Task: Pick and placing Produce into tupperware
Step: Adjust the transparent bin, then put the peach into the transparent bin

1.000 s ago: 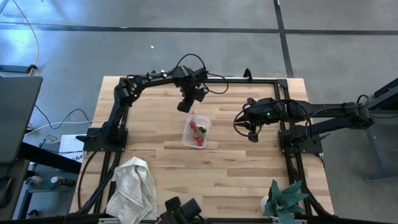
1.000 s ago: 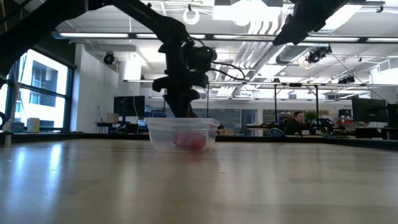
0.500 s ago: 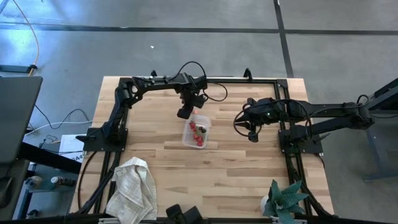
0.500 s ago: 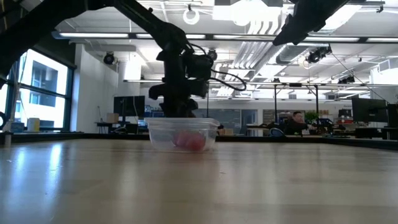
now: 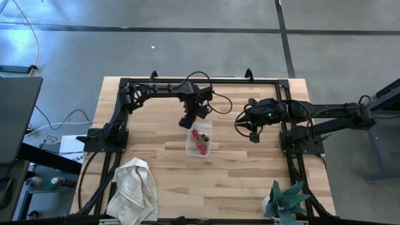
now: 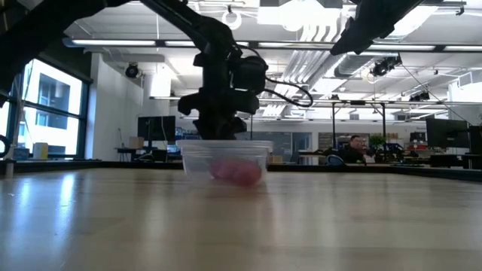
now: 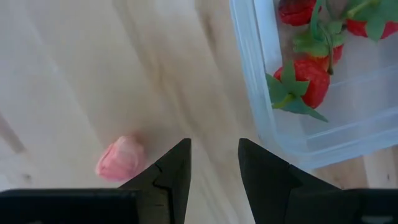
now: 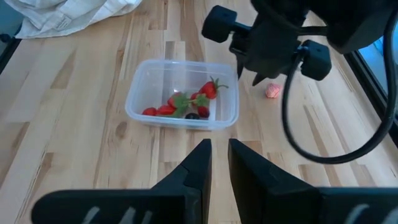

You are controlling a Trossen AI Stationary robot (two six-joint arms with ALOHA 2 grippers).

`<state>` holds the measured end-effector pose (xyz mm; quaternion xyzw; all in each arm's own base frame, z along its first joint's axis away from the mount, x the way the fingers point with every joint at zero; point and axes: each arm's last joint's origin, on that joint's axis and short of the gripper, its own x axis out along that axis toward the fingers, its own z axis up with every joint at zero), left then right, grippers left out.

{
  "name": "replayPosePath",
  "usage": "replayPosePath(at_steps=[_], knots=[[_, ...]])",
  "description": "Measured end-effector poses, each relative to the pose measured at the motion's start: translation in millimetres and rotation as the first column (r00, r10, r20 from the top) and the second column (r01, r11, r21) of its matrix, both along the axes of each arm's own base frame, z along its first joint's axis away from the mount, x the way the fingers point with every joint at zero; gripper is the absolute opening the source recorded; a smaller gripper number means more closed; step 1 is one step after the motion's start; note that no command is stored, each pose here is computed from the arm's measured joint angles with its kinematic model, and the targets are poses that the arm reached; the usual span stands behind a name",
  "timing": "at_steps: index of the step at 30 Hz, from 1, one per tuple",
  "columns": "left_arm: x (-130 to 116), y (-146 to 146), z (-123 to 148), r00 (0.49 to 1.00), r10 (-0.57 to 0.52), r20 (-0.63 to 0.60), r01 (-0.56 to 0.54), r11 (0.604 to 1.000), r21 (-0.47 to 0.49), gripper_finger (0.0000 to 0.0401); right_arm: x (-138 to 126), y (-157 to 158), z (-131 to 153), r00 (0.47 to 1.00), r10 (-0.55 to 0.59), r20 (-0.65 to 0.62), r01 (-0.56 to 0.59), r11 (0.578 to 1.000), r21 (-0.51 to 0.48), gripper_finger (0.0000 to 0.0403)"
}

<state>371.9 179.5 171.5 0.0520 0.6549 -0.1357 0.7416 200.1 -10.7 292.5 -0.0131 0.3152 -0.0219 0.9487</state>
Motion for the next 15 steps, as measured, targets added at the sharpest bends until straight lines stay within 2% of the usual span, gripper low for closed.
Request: replayPosePath(at_steps=[4, 9, 12, 15], knots=[[2.9, -0.7, 0.1, 1.000, -0.021, 0.019, 0.020, 1.000, 0.022, 0.0123, 0.0, 0.0, 0.0, 1.000, 0.000, 0.000, 0.000, 1.000, 0.000, 0.0047], [0.5, 3.3, 1.0, 0.996, -0.082, -0.035, 0.086, 0.989, 0.120, 0.0123, 0.0, 0.0, 0.0, 1.000, 0.000, 0.000, 0.000, 1.000, 0.000, 0.0047], [1.9, 4.7, 4.9, 0.983, -0.180, -0.044, 0.185, 0.970, 0.156, 0.0123, 0.0, 0.0, 0.0, 1.000, 0.000, 0.000, 0.000, 1.000, 0.000, 0.0047], [3.3, 4.8, 5.8, 0.945, -0.323, -0.046, 0.326, 0.928, 0.179, 0.0123, 0.0, 0.0, 0.0, 1.000, 0.000, 0.000, 0.000, 1.000, 0.000, 0.0047]])
